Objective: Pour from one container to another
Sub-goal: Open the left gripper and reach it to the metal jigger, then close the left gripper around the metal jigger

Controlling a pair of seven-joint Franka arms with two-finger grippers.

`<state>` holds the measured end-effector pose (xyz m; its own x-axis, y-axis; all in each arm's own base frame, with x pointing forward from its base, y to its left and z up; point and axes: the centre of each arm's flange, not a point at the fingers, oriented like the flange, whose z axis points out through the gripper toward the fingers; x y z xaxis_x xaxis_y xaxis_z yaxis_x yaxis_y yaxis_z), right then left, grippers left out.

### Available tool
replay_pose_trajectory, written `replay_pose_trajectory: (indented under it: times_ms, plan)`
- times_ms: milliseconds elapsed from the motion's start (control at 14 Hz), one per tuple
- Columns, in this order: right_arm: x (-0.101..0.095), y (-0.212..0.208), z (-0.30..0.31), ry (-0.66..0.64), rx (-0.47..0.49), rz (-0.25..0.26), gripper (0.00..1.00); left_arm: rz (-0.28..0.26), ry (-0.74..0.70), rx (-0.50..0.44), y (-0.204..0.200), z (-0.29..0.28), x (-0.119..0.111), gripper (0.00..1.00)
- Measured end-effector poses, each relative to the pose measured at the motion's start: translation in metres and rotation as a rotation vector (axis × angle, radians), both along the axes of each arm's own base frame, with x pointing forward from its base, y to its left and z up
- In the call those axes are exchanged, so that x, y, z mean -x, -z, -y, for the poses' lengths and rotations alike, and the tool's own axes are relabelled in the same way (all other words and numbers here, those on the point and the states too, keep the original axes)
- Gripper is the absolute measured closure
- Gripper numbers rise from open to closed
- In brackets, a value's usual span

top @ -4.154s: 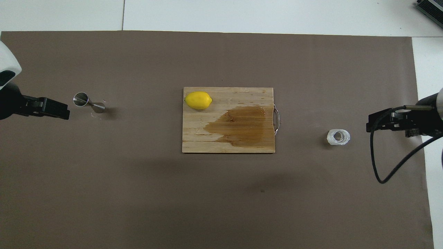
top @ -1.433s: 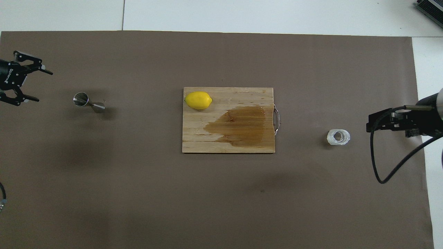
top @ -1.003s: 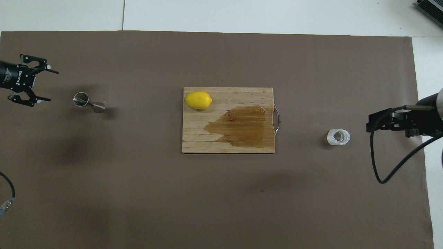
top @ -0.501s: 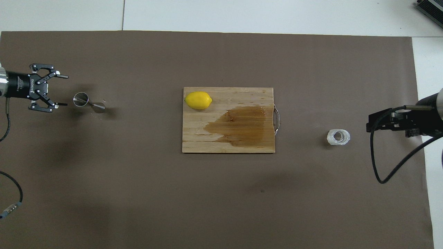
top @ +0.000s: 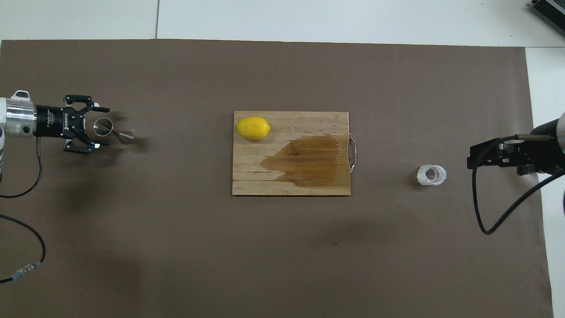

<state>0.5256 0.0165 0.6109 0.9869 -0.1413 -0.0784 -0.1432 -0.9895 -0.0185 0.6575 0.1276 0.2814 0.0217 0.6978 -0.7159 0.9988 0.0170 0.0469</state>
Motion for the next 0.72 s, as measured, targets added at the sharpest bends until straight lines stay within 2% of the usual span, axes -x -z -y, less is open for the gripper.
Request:
replay_pose_trajectory:
  times_ms: [215,716]
  plan:
    - [0.0,0.0,0.0,0.0,0.0,0.0,0.0,-0.011,-0.024,0.069,0.001,0.006,0.003,0.0]
    - [0.0,0.0,0.0,0.0,0.0,0.0,0.0,-0.039,-0.05,0.148,0.007,0.015,0.013,0.0]
